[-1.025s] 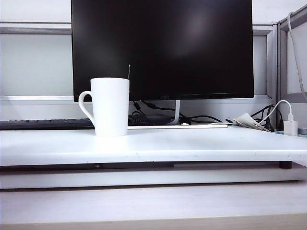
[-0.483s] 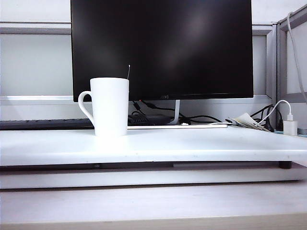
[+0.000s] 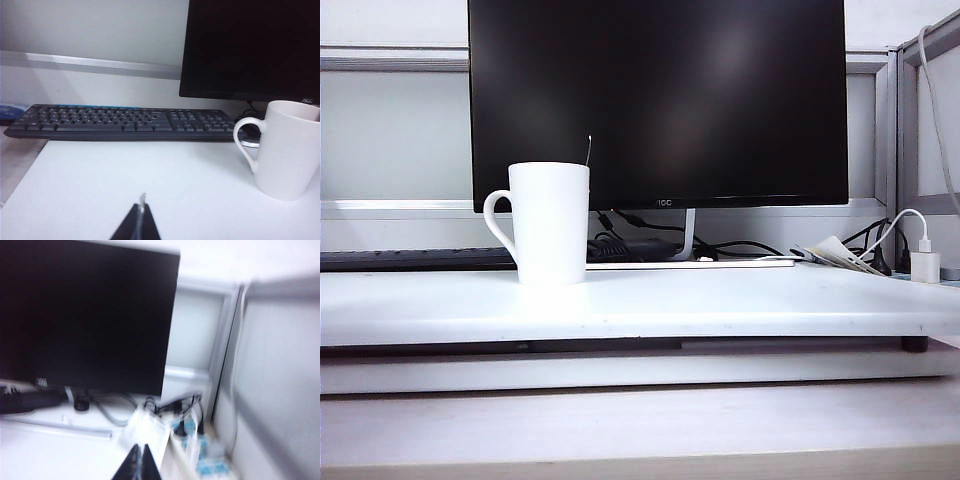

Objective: Pick up a spoon and stir the liquid in the cup.

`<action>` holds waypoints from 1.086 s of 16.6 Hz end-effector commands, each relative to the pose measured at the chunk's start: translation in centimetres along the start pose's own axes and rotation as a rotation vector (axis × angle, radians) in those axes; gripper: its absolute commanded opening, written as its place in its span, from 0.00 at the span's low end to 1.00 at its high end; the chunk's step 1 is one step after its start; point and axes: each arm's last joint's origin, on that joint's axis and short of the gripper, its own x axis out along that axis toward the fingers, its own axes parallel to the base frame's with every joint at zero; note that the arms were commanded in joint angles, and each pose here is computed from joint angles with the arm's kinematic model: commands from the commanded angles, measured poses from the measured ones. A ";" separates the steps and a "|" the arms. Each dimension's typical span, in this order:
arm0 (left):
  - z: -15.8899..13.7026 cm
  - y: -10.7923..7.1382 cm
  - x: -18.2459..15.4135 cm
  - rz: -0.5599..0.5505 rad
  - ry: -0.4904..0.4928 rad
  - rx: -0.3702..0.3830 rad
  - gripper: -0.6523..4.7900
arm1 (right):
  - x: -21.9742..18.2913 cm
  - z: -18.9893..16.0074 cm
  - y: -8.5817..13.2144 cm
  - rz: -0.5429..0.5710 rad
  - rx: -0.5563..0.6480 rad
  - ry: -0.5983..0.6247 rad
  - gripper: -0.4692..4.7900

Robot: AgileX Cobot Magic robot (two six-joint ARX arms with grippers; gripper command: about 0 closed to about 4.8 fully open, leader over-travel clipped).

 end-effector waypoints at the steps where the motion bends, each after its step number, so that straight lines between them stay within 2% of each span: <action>1: 0.1 0.0 0.0 -0.002 -0.011 0.006 0.11 | 0.4 -2.7 0.0 -0.001 0.053 0.022 0.08; 6: 0.1 0.0 0.0 -0.002 -0.009 0.006 0.11 | 0.7 -7.8 0.9 0.036 0.166 0.110 0.08; 9: 0.1 0.0 0.0 -0.001 -0.006 0.006 0.11 | 0.7 -9.2 1.1 -0.028 0.226 0.151 0.08; 12: 0.1 0.0 0.0 -0.001 -0.006 0.006 0.11 | 0.7 -9.3 1.1 -0.062 0.218 0.161 0.08; 18: 0.1 0.0 0.0 -0.001 -0.006 0.006 0.11 | 0.7 -9.3 1.2 -0.054 0.217 0.159 0.08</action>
